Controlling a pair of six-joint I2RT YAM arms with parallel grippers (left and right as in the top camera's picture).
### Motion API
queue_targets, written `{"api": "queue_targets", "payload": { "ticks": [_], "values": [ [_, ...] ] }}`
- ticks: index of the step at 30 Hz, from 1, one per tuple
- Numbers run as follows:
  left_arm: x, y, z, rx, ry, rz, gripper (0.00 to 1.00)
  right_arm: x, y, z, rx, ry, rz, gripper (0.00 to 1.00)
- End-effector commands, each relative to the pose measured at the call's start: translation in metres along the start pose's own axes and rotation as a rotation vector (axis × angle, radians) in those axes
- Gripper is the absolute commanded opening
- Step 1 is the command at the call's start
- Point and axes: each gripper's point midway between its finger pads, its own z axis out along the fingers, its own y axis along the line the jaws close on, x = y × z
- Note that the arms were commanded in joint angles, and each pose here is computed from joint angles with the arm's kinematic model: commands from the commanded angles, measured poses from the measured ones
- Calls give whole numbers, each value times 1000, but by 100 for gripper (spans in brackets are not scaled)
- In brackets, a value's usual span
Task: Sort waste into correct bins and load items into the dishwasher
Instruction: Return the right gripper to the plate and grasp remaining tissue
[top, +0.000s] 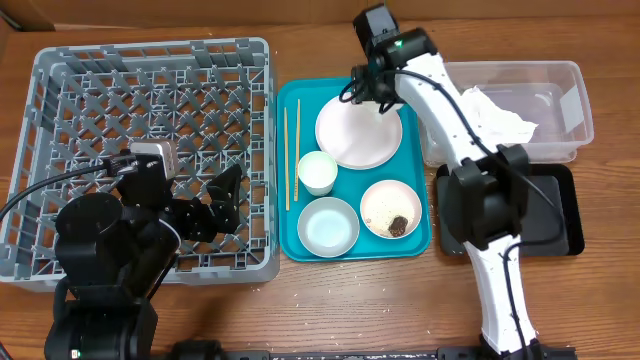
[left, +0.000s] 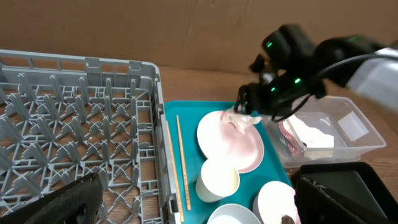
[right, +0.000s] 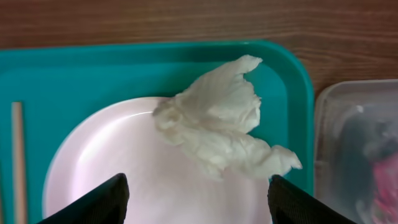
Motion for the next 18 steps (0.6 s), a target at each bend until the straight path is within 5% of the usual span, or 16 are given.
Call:
{"api": "queue_targets", "payload": {
  "ticks": [1,18],
  "values": [
    [-8,-3,-5,9,-22,-10,100,-7,-2,13,21,-21,-20,73],
    [-8,-3,-5,9,-22,-10,100,12,5,67,4,44,-18,62]
  ]
}}
